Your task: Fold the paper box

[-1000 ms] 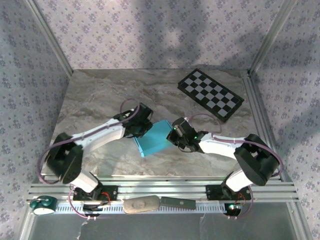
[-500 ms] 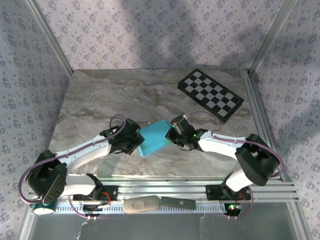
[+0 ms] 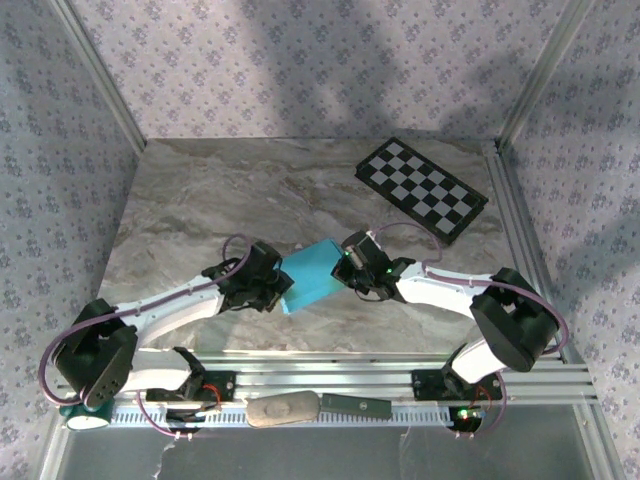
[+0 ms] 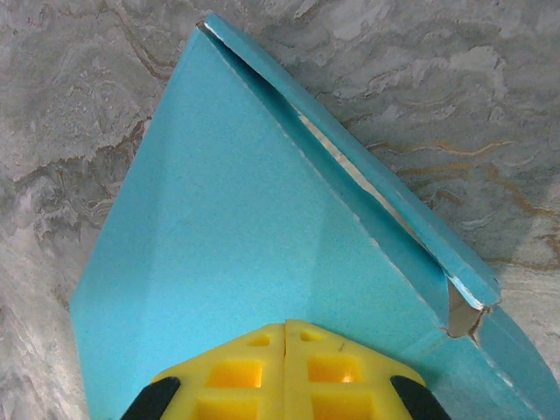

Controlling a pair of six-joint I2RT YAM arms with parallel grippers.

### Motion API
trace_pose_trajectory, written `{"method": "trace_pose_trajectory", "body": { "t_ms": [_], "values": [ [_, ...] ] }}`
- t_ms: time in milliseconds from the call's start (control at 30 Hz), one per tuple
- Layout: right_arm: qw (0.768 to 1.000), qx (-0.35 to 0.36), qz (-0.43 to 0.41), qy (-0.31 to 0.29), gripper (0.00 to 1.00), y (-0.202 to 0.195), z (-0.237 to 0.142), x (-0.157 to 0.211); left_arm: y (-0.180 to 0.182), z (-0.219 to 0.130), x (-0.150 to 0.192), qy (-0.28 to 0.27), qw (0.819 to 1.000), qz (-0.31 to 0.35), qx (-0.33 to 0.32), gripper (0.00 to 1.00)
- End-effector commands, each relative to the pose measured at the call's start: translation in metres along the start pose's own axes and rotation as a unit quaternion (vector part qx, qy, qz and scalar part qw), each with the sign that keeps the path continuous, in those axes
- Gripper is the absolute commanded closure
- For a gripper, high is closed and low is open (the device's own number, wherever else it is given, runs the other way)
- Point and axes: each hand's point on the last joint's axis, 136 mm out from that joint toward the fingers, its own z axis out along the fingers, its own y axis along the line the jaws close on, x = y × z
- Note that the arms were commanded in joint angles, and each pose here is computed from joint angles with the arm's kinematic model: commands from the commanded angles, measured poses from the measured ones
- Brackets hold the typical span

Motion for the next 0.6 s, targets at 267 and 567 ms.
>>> {"method": "trace_pose_trajectory", "body": {
  "t_ms": [267, 567],
  "values": [
    [1.0, 0.006, -0.012, -0.004, 0.98, 0.004, 0.0, -0.002, -0.002, 0.005, 0.004, 0.004, 1.0, 0.001, 0.0, 0.83],
    [1.0, 0.018, -0.015, -0.005, 0.98, -0.004, 0.003, 0.0, 0.029, -0.001, 0.0, -0.013, 0.999, 0.015, -0.049, 0.7]
  ]
}}
